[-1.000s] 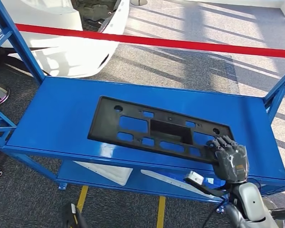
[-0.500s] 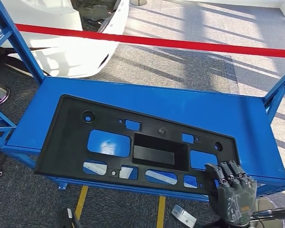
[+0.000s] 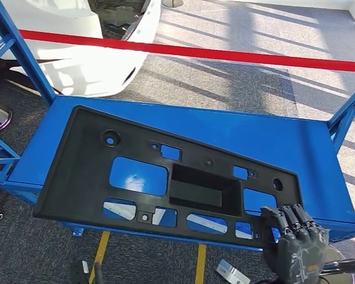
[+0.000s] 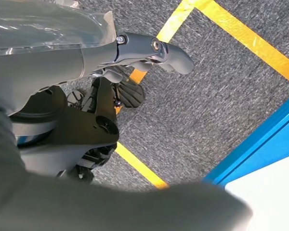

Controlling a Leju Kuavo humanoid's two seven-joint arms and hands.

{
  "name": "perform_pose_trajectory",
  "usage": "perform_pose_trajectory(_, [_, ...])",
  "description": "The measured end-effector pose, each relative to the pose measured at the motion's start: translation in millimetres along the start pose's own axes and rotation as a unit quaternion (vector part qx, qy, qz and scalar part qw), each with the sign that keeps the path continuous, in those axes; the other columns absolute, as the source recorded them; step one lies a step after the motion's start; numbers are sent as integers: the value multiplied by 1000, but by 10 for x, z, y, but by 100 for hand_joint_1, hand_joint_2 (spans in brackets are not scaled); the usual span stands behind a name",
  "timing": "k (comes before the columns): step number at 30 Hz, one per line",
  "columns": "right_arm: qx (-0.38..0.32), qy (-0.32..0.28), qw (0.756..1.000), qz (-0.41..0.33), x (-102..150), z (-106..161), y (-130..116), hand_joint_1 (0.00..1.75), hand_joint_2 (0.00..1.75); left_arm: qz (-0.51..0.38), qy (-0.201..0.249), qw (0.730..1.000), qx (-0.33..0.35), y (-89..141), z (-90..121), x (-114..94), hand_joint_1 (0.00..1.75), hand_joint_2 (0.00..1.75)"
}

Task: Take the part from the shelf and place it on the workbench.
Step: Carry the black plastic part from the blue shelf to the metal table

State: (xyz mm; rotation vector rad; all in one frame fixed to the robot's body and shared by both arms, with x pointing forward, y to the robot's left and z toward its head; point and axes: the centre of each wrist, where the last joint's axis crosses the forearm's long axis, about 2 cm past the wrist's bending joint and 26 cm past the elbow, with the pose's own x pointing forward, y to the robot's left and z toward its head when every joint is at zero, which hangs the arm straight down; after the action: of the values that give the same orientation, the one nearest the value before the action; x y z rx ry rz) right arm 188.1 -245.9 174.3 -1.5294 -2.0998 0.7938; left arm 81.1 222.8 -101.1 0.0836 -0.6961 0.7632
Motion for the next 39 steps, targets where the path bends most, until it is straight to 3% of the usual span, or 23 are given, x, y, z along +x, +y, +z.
perform_pose_trajectory(12, [-2,10,1000,-18,43,6,4,175,175,-19,38,998,39,28,4,-6,0,175])
perform_pose_trajectory(39, [13,28,999,-43,145,91,44,175,175,-24,44,996,67,66,-3,5,0,175])
